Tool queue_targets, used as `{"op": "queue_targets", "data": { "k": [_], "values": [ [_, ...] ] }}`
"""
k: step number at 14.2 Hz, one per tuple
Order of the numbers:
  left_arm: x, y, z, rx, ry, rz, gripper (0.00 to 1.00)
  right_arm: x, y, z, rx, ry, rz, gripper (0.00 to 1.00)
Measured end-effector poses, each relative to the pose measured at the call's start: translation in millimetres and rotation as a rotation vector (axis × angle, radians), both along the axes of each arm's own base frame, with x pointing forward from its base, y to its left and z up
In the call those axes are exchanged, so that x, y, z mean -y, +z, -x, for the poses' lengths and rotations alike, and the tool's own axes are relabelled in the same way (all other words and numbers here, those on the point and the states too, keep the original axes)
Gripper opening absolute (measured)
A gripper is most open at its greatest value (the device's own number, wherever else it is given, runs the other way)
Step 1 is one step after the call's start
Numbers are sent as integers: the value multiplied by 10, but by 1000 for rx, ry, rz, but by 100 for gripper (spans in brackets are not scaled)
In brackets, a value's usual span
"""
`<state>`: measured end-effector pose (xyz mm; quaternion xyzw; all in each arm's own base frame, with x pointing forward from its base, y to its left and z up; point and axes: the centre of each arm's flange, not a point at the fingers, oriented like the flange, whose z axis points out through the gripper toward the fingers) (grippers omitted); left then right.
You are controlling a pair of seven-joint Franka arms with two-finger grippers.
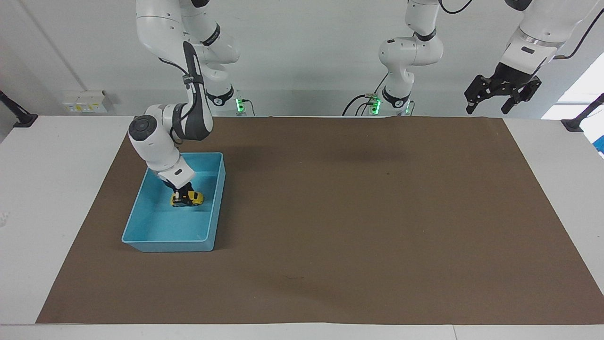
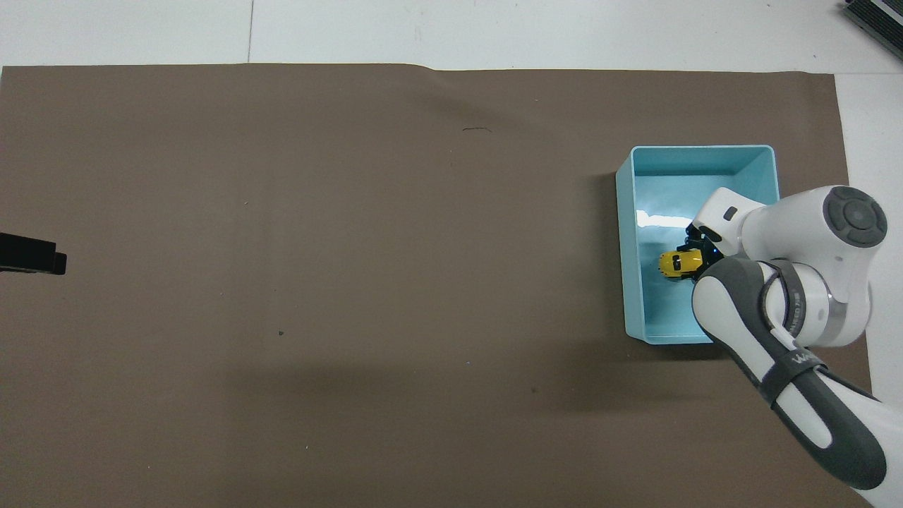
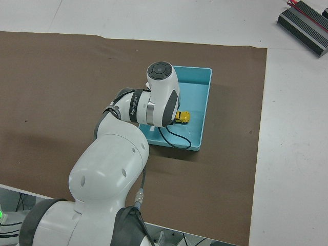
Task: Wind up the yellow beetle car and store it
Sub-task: 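Lower the car onto the box floor and open the right gripper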
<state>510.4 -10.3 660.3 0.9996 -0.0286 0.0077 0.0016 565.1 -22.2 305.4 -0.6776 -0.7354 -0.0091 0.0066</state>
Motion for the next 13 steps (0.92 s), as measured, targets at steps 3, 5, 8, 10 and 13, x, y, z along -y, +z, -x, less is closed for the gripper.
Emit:
{"op": "queue_targets", "data": {
  "k": [3, 5, 8, 10, 13],
  "values": [
    [0, 0, 0, 0, 0, 0, 100, 0, 1, 0, 0, 0, 0, 46],
    [0, 0, 0, 0, 0, 0, 100, 0, -2, 3, -1, 0, 0, 52],
    [0, 0, 0, 0, 0, 0, 100, 1, -9, 8, -2, 0, 0, 65],
    [0, 0, 0, 0, 0, 0, 100, 1, -10, 8, -2, 0, 0, 86],
    [0, 0, 0, 0, 0, 0, 100, 1, -9, 8, -2, 0, 0, 100]
  ]
}}
